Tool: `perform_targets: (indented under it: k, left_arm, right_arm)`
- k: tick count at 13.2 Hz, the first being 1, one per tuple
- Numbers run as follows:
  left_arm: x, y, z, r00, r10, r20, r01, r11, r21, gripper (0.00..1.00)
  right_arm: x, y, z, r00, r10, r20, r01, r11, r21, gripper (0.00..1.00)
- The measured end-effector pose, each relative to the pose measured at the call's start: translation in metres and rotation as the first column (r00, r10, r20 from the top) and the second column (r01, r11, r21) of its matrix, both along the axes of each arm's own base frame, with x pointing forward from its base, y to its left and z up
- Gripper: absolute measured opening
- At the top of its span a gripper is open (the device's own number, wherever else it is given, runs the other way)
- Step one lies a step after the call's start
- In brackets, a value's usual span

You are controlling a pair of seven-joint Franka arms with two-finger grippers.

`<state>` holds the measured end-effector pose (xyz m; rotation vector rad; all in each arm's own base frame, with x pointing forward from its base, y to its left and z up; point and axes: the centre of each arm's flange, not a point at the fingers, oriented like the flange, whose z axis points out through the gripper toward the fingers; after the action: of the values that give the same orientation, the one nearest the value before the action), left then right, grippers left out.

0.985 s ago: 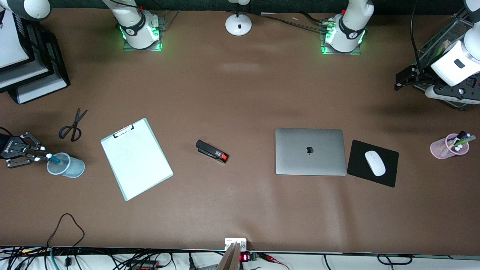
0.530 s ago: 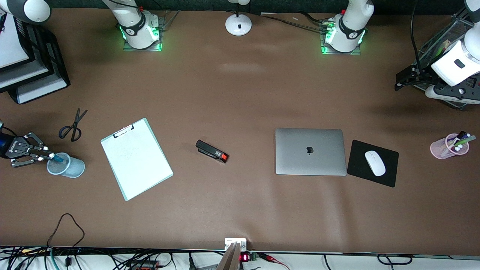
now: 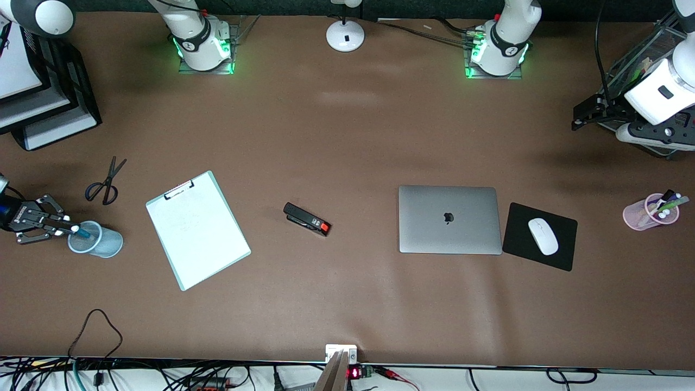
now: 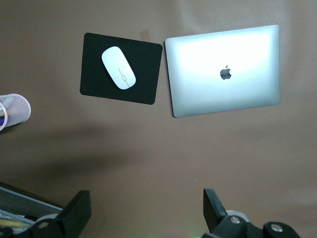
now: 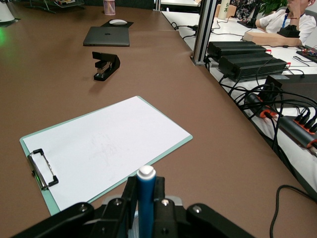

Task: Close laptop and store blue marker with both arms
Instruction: 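Carry the blue marker with the right gripper over the blue pen cup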

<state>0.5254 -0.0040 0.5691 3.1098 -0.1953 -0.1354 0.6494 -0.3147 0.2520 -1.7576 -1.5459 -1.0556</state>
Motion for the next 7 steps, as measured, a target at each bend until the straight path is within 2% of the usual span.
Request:
perform_targets:
  k: [7]
  left_arm:
    - [-0.001, 0.002, -0.001, 1.0, 0.003, -0.012, -0.003, 1.0, 0.0, 1.0]
  right_arm:
    - [-0.004, -0.003, -0.024, 1.0, 0.006, -0.001, -0.006, 1.0, 0.004, 0.18]
